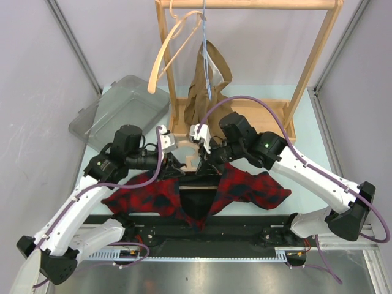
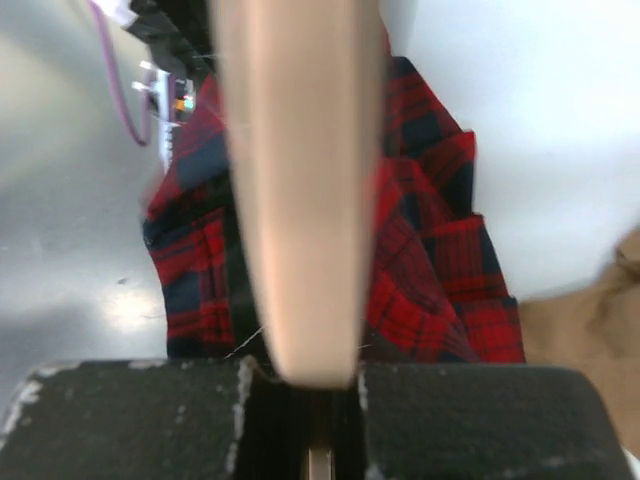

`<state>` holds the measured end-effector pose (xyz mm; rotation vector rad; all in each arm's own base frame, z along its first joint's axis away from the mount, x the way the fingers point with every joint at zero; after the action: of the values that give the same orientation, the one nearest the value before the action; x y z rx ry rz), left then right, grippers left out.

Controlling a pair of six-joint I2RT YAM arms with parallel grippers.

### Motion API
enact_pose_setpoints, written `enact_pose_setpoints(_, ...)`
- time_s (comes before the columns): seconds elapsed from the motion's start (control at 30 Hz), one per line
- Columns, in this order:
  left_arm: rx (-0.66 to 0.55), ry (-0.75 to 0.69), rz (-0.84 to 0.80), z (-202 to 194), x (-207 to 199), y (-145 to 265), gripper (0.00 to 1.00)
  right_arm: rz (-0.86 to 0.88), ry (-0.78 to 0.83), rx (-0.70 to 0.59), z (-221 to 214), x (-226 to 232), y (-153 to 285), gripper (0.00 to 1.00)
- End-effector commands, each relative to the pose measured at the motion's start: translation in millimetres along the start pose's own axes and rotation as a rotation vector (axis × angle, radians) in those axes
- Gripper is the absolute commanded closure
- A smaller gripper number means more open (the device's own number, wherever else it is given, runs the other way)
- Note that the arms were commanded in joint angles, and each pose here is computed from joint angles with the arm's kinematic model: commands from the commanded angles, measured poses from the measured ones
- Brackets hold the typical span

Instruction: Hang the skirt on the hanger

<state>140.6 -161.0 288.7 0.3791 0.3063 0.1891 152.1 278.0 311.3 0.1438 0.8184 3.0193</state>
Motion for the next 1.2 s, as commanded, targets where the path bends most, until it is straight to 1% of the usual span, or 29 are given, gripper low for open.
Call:
enact_pose_setpoints(0.0,-0.169,-0.040,0.293,36,18,18,0.33,-0.107,0.007,0.018,1,-9,4,1.00)
enact_pose_setpoints(0.03,-0.181,-0.037,0.332,37,20,20,0.27,-0.117,0.006,0.020,1,-10,5,1.00)
enact_pose_setpoints(0.07,-0.199,-0.015,0.410,38,26,24,0.19,-0.126,0.006,0.021,1,-12,5,1.00)
enact_pose_setpoints(0.13,-0.229,0.006,0.479,37,28,30,0.15,-0.155,0.007,0.020,1,-15,6,1.00)
enact_pose_setpoints(0.17,-0.243,0.018,0.545,36,33,35,0.12,-0.164,0.006,0.019,2,-16,7,1.00)
enact_pose_setpoints(0.2,-0.261,0.017,0.571,36,31,40,0.12,-0.170,0.004,0.018,2,-17,8,1.00)
enact_pose_setpoints(0.27,-0.278,0.071,0.644,28,36,43,0.10,-0.185,0.003,0.004,4,-19,12,1.00)
enact_pose_setpoints(0.3,-0.298,0.100,0.725,25,39,50,0.10,-0.194,0.002,-0.001,5,-20,13,1.00)
enact_pose_setpoints(0.33,-0.300,0.156,0.746,19,39,51,0.10,-0.204,0.003,-0.008,6,-20,16,1.00)
enact_pose_setpoints(0.4,-0.312,0.213,0.813,11,39,57,0.10,-0.225,0.003,-0.022,8,-22,21,1.00)
enact_pose_setpoints(0.43,-0.314,0.260,0.852,1,37,61,0.10,-0.228,0.001,-0.025,8,-22,23,1.00)
enact_pose_setpoints(0.5,-0.319,0.305,0.921,-11,36,68,0.11,-0.237,-0.003,-0.037,9,-24,28,1.00)
enact_pose_setpoints(0.53,-0.324,0.361,0.960,-25,34,72,0.17,-0.238,-0.005,-0.039,9,-24,29,1.00)
enact_pose_setpoints(0.6,-0.336,0.423,1.031,-41,34,77,0.38,-0.237,-0.008,-0.049,10,-25,33,1.00)
enact_pose_setpoints(0.63,-0.386,0.511,1.123,-55,36,82,0.59,-0.235,-0.007,-0.054,10,-24,35,1.00)
enact_pose_setpoints(0.67,-0.404,0.526,1.123,-59,36,81,0.64,-0.232,-0.008,-0.059,11,-24,37,1.00)
enact_pose_setpoints(0.7,-0.416,0.533,1.103,-62,35,78,0.65,-0.225,-0.008,-0.064,11,-23,38,1.00)
enact_pose_setpoints(0.77,-0.431,0.597,1.096,-69,39,70,0.61,-0.221,-0.008,-0.067,11,-23,38,1.00)
enact_pose_setpoints(0.8,-0.424,0.607,1.086,-71,40,66,0.54,-0.224,-0.006,-0.068,11,-24,40,1.00)
enact_pose_setpoints(0.83,-0.418,0.618,1.066,-71,42,61,0.41,-0.225,-0.007,-0.068,11,-24,40,1.00)
enact_pose_setpoints(0.87,-0.390,0.634,1.067,-73,45,57,0.39,-0.229,-0.008,-0.070,11,-25,41,1.00)
enact_pose_setpoints(0.93,-0.376,0.638,1.044,-73,48,50,0.34,-0.236,-0.011,-0.077,11,-27,43,1.00)
enact_pose_setpoints(0.97,-0.364,0.647,1.047,-74,51,47,0.33,-0.233,-0.011,-0.083,12,-27,44,1.00)
enact_pose_setpoints(1.07,-0.381,0.650,1.049,-74,58,41,0.32,-0.218,-0.011,-0.097,14,-25,45,1.00)
enact_pose_setpoints(1.17,-0.417,0.654,1.071,-72,66,39,0.38,-0.207,-0.012,-0.103,14,-22,48,1.00)
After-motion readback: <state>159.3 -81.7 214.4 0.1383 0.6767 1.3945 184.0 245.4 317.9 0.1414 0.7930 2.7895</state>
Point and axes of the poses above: each gripper's point midway between its finger pads, its own y axis back along the fingers, its own x axis along the line the jaws close on, z = x × y, the point moved 7 cm from there along y, back along the fingers, and after that the axes turned 6 degrees about y, right-handed, at the moved point
